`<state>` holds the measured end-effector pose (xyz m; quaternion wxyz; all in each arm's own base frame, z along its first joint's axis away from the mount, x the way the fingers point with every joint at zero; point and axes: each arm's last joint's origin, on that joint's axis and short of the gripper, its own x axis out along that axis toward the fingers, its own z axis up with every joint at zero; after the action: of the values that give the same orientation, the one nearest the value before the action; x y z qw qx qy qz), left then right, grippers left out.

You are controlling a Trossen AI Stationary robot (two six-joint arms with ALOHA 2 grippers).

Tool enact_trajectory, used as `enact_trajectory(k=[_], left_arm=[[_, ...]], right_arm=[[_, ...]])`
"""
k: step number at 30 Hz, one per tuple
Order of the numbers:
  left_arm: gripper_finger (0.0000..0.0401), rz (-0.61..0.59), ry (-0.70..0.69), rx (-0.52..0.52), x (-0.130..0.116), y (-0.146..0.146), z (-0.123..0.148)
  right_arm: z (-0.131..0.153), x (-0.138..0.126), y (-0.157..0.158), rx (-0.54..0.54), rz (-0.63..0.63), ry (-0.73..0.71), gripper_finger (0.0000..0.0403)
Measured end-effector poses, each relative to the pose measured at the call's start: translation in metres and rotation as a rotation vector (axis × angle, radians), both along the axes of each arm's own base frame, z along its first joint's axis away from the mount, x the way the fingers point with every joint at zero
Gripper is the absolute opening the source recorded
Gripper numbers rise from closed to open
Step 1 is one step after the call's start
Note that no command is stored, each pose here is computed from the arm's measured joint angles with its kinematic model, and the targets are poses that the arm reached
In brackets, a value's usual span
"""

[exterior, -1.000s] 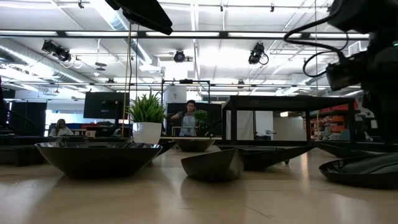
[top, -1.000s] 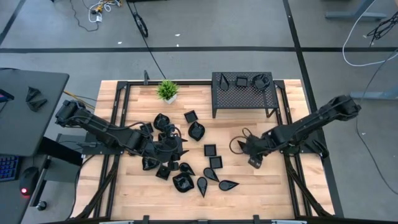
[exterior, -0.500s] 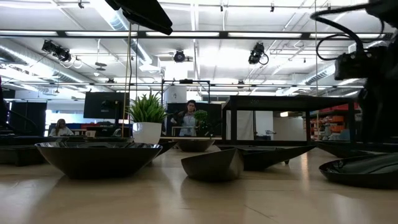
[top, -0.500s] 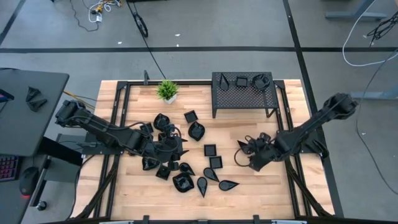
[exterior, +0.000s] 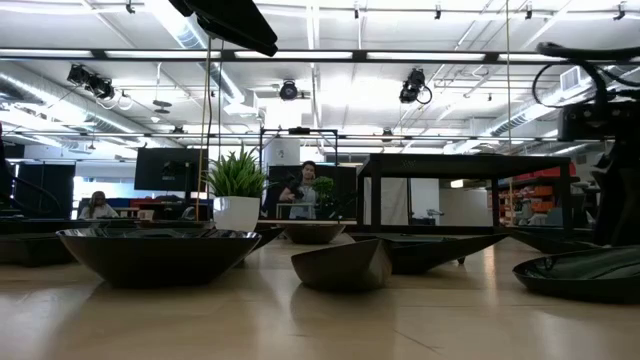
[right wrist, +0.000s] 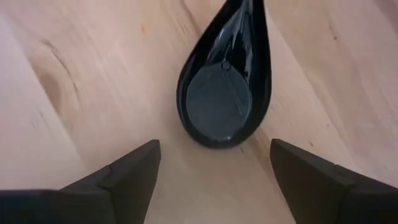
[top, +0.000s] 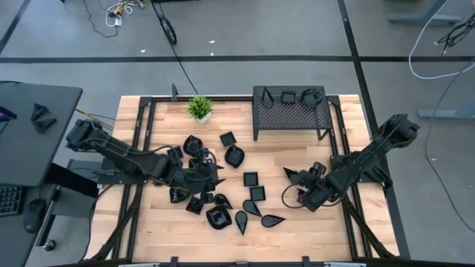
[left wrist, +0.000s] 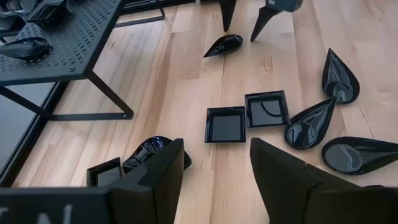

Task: Pick & Place Mini shaped plates
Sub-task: Stack the black drop-shaped plate on top of the black drop-shaped plate on the shelf

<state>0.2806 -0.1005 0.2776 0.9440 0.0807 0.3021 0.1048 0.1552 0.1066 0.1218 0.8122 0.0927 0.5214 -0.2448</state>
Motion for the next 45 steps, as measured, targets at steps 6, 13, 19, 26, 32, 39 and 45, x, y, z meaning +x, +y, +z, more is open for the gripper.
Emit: enact_trajectory(k=[6, 13, 19, 26, 32, 39, 45], left_arm=[[0.0192, 0.000, 0.000, 0.001, 0.000, 0.000, 0.000], [0.0192, -0.001, 0.000, 0.002, 0.000, 0.000, 0.000], [0.0192, -0.002, 0.000, 0.002, 0.000, 0.000, 0.000], [0.0192, -0.005, -0.002, 0.006, 0.000, 0.000, 0.000], [0.0192, -0.004, -0.002, 0.005, 0.000, 0.000, 0.000], [0.0192, -0.005, -0.002, 0.006, 0.000, 0.000, 0.000], [0.0193, -0.005, -0.002, 0.006, 0.000, 0.000, 0.000]], right_arm=[[-0.006, 0.001, 0.005, -0.020, -0.102, -0.085, 0.0319], [-0.025, -0.004, -0.001, 0.020, -0.135, -0.240, 0.0303], [-0.028, -0.004, -0.003, -0.012, -0.115, -0.294, 0.0284], [-0.027, -0.001, -0.003, -0.073, 0.000, -0.268, 0.0265], [-0.026, 0.003, -0.002, -0.051, -0.008, -0.295, 0.0247], [-0.020, 0.010, 0.004, -0.006, -0.023, -0.333, 0.0224], [-0.006, 0.022, 0.013, -0.030, 0.009, -0.363, 0.0216]])
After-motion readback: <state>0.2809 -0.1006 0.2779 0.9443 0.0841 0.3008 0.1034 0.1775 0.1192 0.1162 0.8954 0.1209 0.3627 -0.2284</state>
